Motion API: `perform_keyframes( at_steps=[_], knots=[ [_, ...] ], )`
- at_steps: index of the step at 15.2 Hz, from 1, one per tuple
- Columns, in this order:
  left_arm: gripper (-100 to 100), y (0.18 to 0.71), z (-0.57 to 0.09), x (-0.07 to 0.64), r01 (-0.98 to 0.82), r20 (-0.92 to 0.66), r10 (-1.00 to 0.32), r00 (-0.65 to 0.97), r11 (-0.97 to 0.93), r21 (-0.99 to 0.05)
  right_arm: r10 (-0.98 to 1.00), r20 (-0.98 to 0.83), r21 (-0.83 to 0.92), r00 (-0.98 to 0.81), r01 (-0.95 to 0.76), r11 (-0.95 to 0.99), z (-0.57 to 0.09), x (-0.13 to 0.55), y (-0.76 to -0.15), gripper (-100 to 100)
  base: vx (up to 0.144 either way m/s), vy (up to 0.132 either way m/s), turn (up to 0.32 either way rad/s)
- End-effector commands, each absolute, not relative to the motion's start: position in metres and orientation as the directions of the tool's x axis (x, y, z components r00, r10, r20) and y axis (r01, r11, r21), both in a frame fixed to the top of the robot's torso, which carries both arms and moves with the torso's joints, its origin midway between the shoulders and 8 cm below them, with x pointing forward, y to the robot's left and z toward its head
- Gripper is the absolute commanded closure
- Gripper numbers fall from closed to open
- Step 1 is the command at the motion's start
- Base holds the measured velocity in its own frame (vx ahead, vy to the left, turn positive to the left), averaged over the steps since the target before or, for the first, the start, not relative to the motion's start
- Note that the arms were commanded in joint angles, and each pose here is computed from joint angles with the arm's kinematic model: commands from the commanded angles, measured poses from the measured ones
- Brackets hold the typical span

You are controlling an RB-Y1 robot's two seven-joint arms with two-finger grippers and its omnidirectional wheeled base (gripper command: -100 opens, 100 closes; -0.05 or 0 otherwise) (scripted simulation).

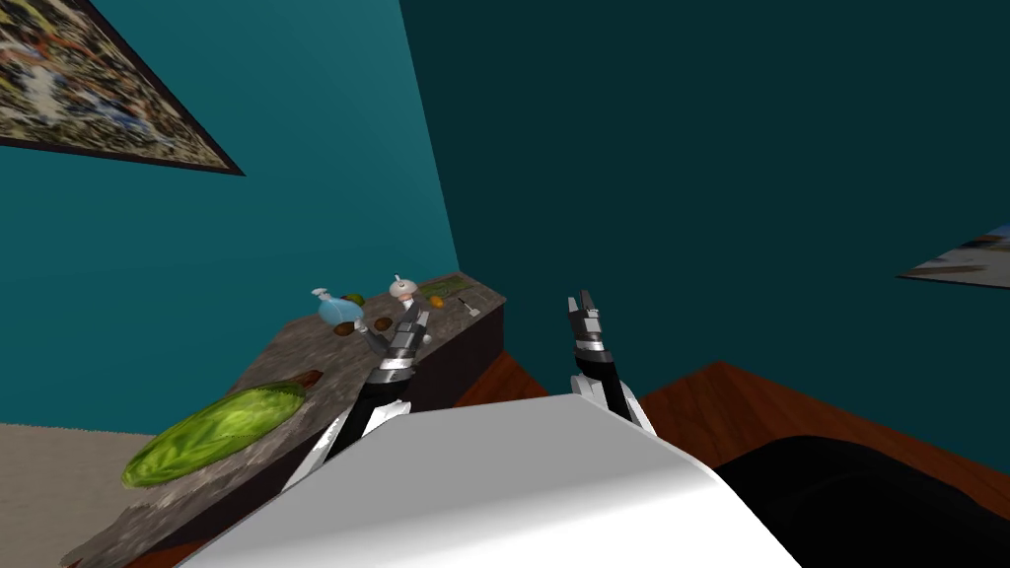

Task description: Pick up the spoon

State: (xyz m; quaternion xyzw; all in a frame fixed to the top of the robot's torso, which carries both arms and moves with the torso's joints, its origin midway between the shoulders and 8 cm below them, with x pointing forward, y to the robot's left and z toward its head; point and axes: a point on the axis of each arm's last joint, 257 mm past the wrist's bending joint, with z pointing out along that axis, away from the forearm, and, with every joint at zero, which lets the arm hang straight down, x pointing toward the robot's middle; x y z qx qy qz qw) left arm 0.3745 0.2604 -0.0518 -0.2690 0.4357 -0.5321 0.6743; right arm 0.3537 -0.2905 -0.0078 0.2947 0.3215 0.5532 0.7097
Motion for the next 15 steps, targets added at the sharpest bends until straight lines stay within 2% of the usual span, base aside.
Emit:
perform_keyframes(
  at_steps=[1, 15],
  knots=[
    [-100, 0.259, -0.057, 0.379, 0.47, -0.33, -0.944, 0.026, 0.303, -0.829, 0.975, -0.13, 0.774, 0.181, -0.596, 0.214, -0.008, 0.354, -0.29, 0, -0.003, 0.013, -0.085],
    [-100, 0.265, -0.098, 0.395, 0.36, -0.46, -0.878, -0.132, 0.39, -0.848, 0.975, -0.13, 0.774, 0.181, -0.596, 0.214, -0.008, 0.354, -0.29, 0, -0.005, 0.011, -0.085]
  ],
)
